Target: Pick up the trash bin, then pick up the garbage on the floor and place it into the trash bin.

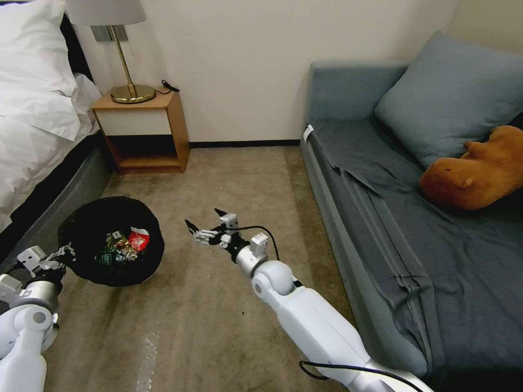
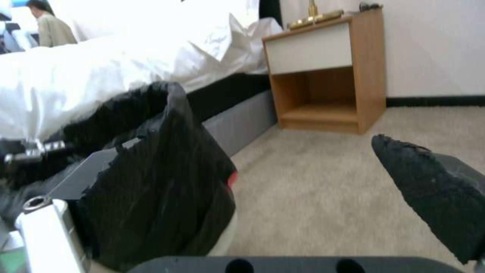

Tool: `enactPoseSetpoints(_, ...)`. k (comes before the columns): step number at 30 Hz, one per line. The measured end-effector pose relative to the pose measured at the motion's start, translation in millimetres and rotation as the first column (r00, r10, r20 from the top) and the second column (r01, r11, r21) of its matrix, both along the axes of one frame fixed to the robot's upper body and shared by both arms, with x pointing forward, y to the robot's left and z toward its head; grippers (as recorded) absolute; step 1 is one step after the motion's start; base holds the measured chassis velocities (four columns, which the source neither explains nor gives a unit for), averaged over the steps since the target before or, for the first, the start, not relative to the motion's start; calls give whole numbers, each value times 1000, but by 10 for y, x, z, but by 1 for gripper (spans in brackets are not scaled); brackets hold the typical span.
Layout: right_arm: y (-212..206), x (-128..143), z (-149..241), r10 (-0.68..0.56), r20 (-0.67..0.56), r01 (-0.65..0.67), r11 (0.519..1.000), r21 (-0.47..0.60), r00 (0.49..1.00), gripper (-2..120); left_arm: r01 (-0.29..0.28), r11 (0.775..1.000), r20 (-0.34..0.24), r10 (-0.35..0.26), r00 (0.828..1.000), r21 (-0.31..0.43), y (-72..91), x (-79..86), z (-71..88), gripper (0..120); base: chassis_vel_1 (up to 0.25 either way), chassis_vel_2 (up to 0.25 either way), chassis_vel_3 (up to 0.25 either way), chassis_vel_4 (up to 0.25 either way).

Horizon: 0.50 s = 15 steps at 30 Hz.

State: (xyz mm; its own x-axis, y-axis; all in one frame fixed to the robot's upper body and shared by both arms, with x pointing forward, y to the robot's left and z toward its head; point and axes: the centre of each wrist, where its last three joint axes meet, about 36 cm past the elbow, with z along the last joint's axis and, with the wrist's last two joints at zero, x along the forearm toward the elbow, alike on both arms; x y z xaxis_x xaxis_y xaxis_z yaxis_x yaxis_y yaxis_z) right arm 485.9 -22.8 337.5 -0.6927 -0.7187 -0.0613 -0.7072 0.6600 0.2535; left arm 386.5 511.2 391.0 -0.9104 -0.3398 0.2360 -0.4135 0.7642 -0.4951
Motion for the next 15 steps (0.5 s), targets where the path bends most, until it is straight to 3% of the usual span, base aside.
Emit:
enactPoseSetpoints(5, -7, -166, -105, -1, -19, 1, 1000, -3, 1000, 100, -79, 993, -49, 75, 996, -84, 43, 6, -15, 4, 0, 0, 0, 0)
enactPoseSetpoints(11, -22, -262, -158, -4, -28, 4, 1000, -7, 1000, 100, -141, 984, -117, 129, 985, -105, 101, -14, -128, 4, 0, 0, 0, 0)
enactPoseSetpoints(15, -30, -309, -190, -8, -32, 8, 1000, -12, 999, 100, -151, 982, -144, 135, 980, -109, 120, -21, -198, 4, 0, 0, 0, 0)
